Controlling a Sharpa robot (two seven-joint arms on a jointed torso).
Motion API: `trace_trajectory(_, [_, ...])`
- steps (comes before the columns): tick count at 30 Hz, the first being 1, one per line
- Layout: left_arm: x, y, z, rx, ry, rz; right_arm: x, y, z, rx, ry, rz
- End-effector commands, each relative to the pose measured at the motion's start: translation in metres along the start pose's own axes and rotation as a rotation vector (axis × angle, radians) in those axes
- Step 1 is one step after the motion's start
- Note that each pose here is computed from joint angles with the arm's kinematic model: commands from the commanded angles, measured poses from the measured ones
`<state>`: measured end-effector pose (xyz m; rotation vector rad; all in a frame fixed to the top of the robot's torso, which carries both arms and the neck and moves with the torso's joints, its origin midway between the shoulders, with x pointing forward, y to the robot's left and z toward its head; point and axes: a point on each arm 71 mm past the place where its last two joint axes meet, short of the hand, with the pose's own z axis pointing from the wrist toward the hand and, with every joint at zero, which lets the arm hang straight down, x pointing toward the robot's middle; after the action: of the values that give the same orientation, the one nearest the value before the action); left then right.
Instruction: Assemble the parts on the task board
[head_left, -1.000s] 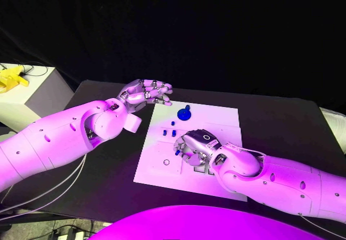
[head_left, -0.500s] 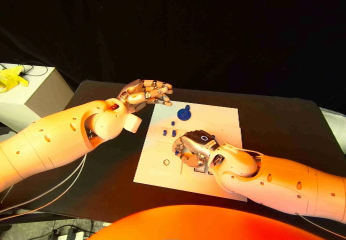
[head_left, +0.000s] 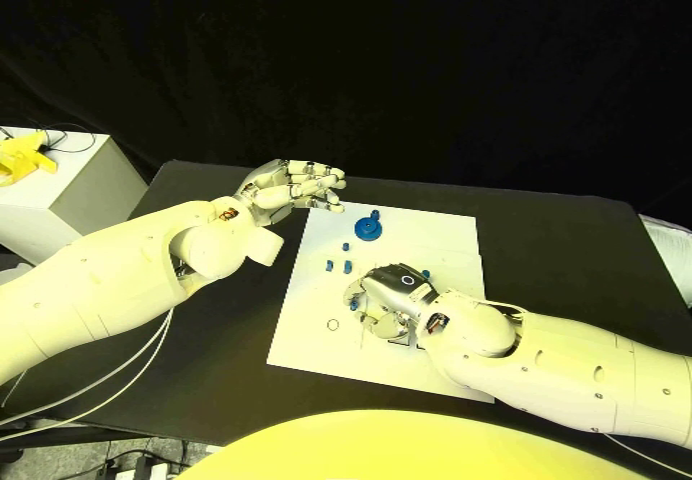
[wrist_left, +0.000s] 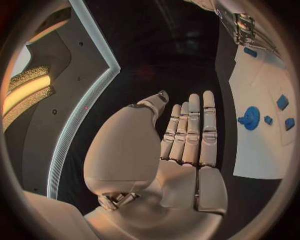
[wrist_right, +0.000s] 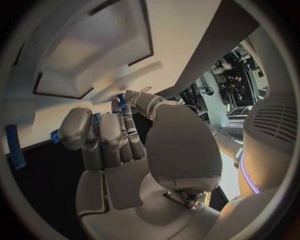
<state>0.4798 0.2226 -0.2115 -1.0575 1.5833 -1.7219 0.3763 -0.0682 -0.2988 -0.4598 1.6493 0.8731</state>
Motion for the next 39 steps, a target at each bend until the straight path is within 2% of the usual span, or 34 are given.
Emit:
trace_trajectory(1, [0.0024, 0.0004, 0.0004, 0.000, 0.021, -0.012, 0.001, 0.000, -0.001, -0.016, 0.001, -0.012])
trace_trajectory(14, [0.0014, 0.0011, -0.0001, -0.006, 0.023, -0.011, -0.007, 0.002, -0.005, -0.017, -0.091, 0.011])
trace_trajectory(21, [0.0010, 0.0016, -0.0003, -0.008, 0.024, -0.011, -0.018, -0.004, -0.017, 0.009, -0.133, 0.088])
trace_trajectory(24, [0.0005, 0.0017, -0.0007, -0.009, 0.023, -0.011, -0.030, -0.015, -0.024, 0.054, -0.114, 0.120])
trace_trajectory(33, [-0.0009, 0.0038, -0.0025, -0.013, 0.018, -0.011, -0.070, -0.059, -0.046, 0.166, 0.008, 0.096])
trace_trajectory(39, [-0.0007, 0.0084, -0.0042, -0.022, 0.018, -0.015, -0.086, -0.082, -0.056, 0.199, 0.028, -0.001])
